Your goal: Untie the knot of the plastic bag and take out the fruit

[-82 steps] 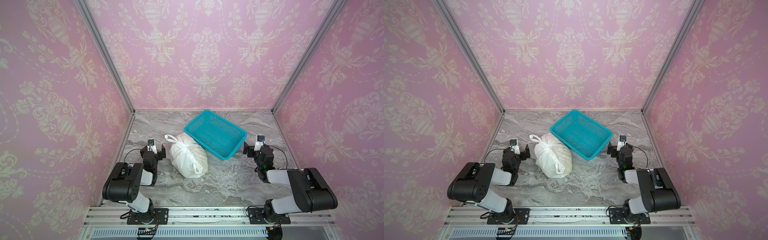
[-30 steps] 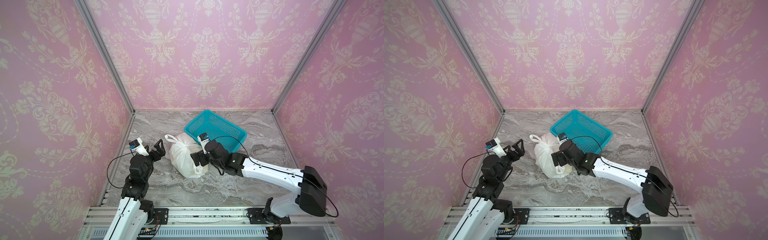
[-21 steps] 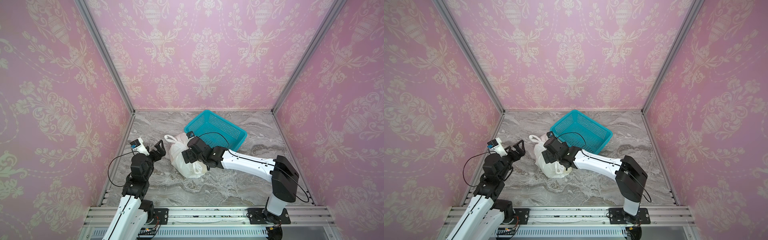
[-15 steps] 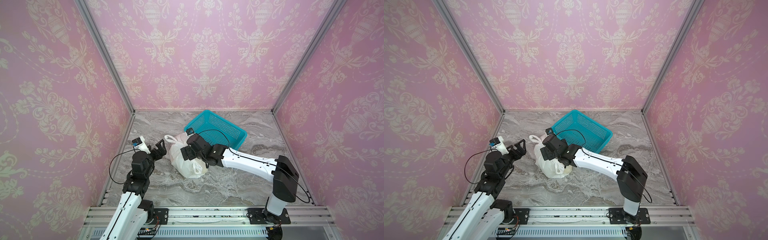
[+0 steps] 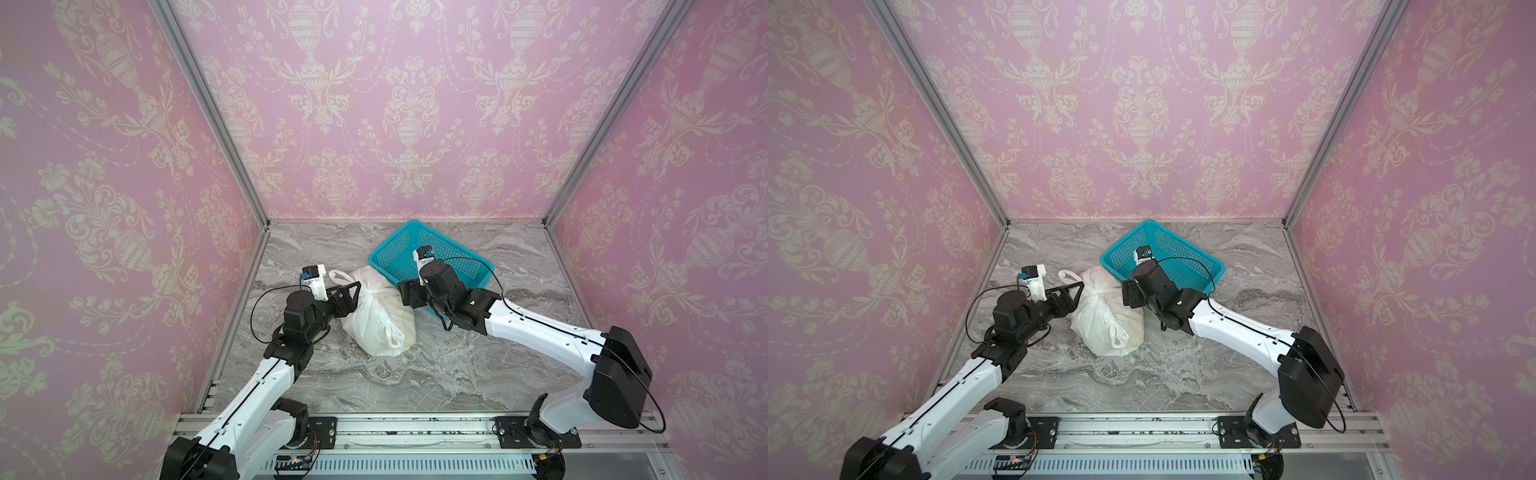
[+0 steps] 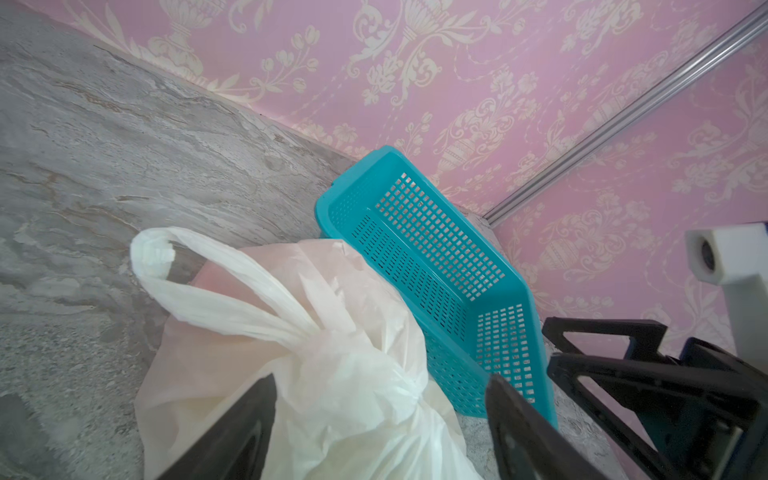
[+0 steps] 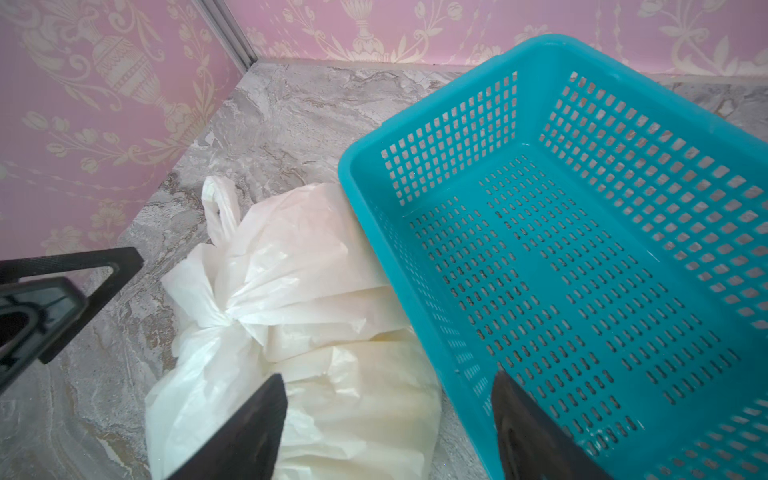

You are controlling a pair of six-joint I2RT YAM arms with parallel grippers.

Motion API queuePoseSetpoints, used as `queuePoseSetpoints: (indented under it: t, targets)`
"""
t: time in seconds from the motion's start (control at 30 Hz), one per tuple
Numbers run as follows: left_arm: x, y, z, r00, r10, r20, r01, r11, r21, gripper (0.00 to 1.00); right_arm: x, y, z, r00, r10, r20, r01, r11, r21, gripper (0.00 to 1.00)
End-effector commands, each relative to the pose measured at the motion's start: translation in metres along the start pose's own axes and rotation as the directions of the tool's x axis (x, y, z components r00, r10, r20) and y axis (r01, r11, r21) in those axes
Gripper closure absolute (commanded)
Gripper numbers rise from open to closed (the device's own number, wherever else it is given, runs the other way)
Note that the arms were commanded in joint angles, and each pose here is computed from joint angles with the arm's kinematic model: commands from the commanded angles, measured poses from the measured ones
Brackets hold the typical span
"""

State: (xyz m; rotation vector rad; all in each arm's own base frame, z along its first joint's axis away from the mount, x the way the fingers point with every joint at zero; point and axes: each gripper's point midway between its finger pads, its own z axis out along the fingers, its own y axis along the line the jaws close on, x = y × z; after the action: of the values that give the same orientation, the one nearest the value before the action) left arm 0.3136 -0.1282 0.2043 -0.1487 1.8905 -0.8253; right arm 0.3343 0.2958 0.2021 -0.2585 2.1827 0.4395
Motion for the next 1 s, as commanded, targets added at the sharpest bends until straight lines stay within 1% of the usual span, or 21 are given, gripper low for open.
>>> queuePoseSetpoints:
  t: [0.0,0.07,0.1,0.2,0.3,0.43,0.53,0.6,0.63,0.67,0.7,0.77,0.87,0.93,0.97]
  targets:
    - [-0.011,-0.01,-0.006,0.994,0.099,0.055,-0.096,0.994,-0.052,0.2,0.004,-0.005,-0.013,1.0,0.015,0.026,-0.014,1.0,-0.009,0.22]
    - [-0.005,-0.006,-0.01,0.983,0.174,0.057,-0.165,0.976,-0.14,0.18,0.008,-0.014,-0.02,0.999,0.015,0.042,-0.015,1.0,0.011,0.21]
    - [-0.003,-0.008,-0.011,0.978,0.2,0.058,-0.19,0.97,-0.149,0.18,0.009,-0.019,-0.023,0.998,0.025,0.056,-0.026,0.999,0.022,0.2]
    - [0.005,-0.018,-0.007,0.969,0.245,0.035,-0.238,0.96,-0.147,0.18,0.009,-0.021,-0.03,0.995,0.035,0.093,-0.035,0.999,-0.001,0.2]
    - [0.017,-0.026,0.002,0.959,0.283,-0.01,-0.282,0.949,-0.142,0.16,0.008,-0.021,-0.034,0.993,0.04,0.113,-0.038,0.999,-0.019,0.2]
    - [0.031,-0.029,0.014,0.928,0.363,-0.081,-0.372,0.907,-0.195,0.13,0.008,-0.018,-0.035,0.993,0.041,0.113,-0.037,0.999,-0.04,0.2]
    - [0.042,-0.029,0.024,0.908,0.399,-0.13,-0.419,0.882,-0.215,0.12,0.01,-0.017,-0.035,0.993,0.037,0.109,-0.032,0.998,-0.046,0.19]
    - [0.048,-0.03,0.029,0.893,0.419,-0.163,-0.447,0.866,-0.224,0.14,0.012,-0.018,-0.035,0.993,0.034,0.109,-0.029,0.999,-0.045,0.19]
    - [0.05,-0.03,0.032,0.888,0.424,-0.175,-0.455,0.862,-0.223,0.18,0.012,-0.018,-0.035,0.993,0.033,0.11,-0.029,0.999,-0.045,0.19]
    - [0.052,-0.03,0.034,0.884,0.427,-0.188,-0.462,0.858,-0.224,0.27,0.013,-0.018,-0.034,0.994,0.033,0.109,-0.028,0.999,-0.046,0.18]
    - [0.053,-0.029,0.036,0.881,0.429,-0.198,-0.467,0.855,-0.227,0.39,0.013,-0.018,-0.034,0.994,0.034,0.106,-0.03,0.998,-0.047,0.18]
    - [0.055,-0.029,0.038,0.878,0.43,-0.21,-0.472,0.852,-0.227,0.59,0.014,-0.017,-0.032,0.994,0.035,0.101,-0.03,0.998,-0.05,0.18]
    - [0.055,-0.029,0.039,0.875,0.432,-0.218,-0.476,0.85,-0.227,0.84,0.015,-0.013,-0.028,0.995,0.039,0.094,-0.033,0.997,-0.064,0.18]
    - [0.054,-0.03,0.038,0.875,0.433,-0.215,-0.476,0.85,-0.224,0.98,0.015,-0.009,-0.025,0.995,0.045,0.09,-0.038,0.996,-0.079,0.18]
    - [0.053,-0.032,0.038,0.875,0.436,-0.21,-0.477,0.852,-0.217,1.0,0.013,-0.005,-0.023,0.995,0.047,0.088,-0.039,0.995,-0.094,0.18]
